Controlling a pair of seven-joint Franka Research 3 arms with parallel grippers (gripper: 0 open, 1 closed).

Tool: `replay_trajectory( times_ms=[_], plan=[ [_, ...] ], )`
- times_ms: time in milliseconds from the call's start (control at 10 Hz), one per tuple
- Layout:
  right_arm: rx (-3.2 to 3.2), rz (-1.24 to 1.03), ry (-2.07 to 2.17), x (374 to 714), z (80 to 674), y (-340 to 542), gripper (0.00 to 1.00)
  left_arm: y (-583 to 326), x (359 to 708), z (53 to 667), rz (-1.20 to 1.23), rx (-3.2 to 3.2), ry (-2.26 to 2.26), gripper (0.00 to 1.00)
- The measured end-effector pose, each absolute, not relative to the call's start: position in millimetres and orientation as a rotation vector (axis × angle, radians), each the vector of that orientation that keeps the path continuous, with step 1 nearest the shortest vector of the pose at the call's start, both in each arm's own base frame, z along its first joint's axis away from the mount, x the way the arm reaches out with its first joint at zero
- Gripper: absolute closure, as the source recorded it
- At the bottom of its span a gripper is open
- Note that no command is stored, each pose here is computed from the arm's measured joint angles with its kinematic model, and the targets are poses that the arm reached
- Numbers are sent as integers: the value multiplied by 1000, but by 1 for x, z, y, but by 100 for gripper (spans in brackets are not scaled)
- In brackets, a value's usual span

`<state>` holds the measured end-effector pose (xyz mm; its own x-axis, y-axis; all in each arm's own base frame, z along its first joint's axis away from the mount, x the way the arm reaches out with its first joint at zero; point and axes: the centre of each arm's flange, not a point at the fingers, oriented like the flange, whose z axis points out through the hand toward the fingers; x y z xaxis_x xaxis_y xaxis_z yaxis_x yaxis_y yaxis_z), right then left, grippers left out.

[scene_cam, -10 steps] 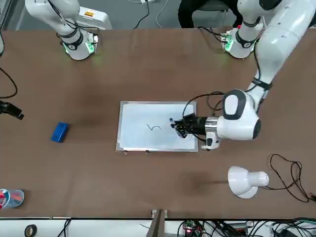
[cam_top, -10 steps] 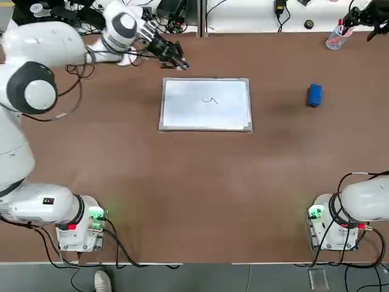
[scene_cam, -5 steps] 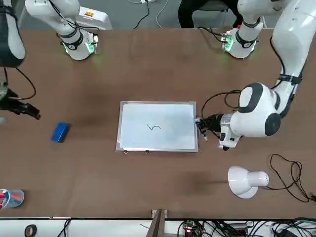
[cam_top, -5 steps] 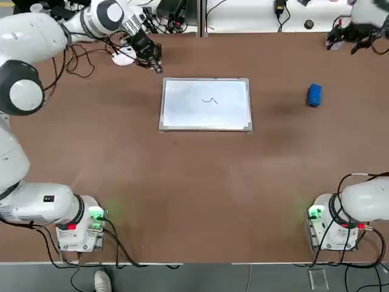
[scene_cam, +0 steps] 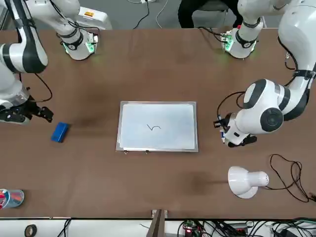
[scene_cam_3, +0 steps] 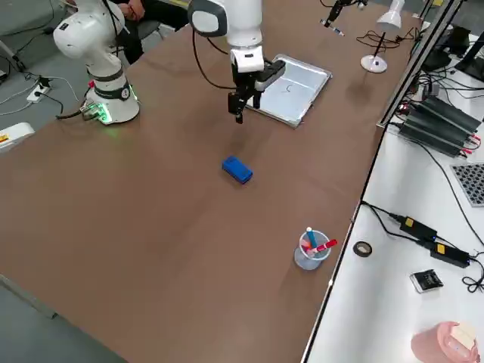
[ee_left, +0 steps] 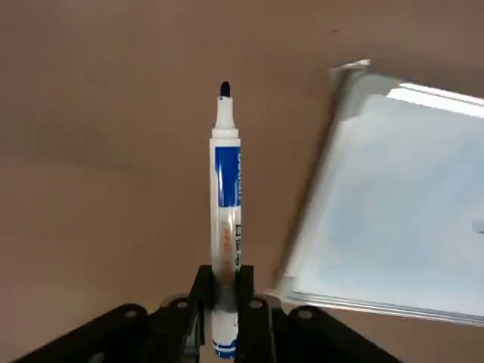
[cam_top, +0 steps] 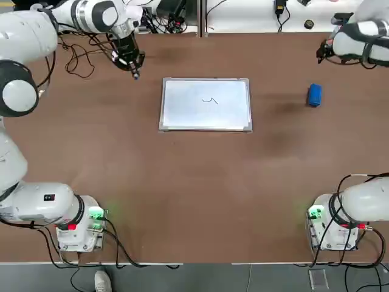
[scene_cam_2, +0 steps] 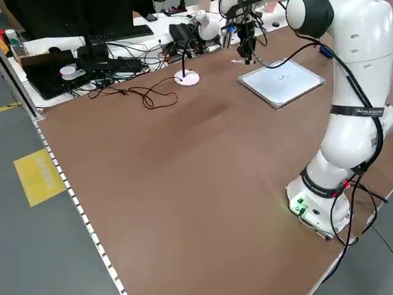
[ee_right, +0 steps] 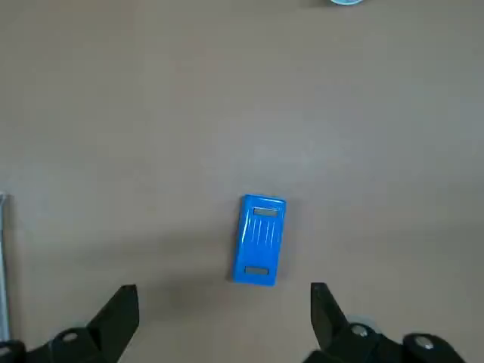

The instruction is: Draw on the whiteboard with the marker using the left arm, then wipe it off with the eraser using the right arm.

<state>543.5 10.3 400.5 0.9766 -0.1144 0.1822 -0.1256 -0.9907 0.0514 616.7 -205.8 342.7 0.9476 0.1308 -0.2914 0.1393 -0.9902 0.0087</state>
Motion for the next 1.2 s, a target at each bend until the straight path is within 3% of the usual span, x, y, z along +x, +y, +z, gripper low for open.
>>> replay_trajectory(
  times_ms=[600, 1200],
  plan=[
    [3054, 251, -187, 556, 318, -1, 0, -103, 621, 293, -409, 3091, -76, 83],
    [3046, 123, -163, 554, 269, -20, 0, -74, 593, 231, -246, 3114, -174, 83]
  ],
)
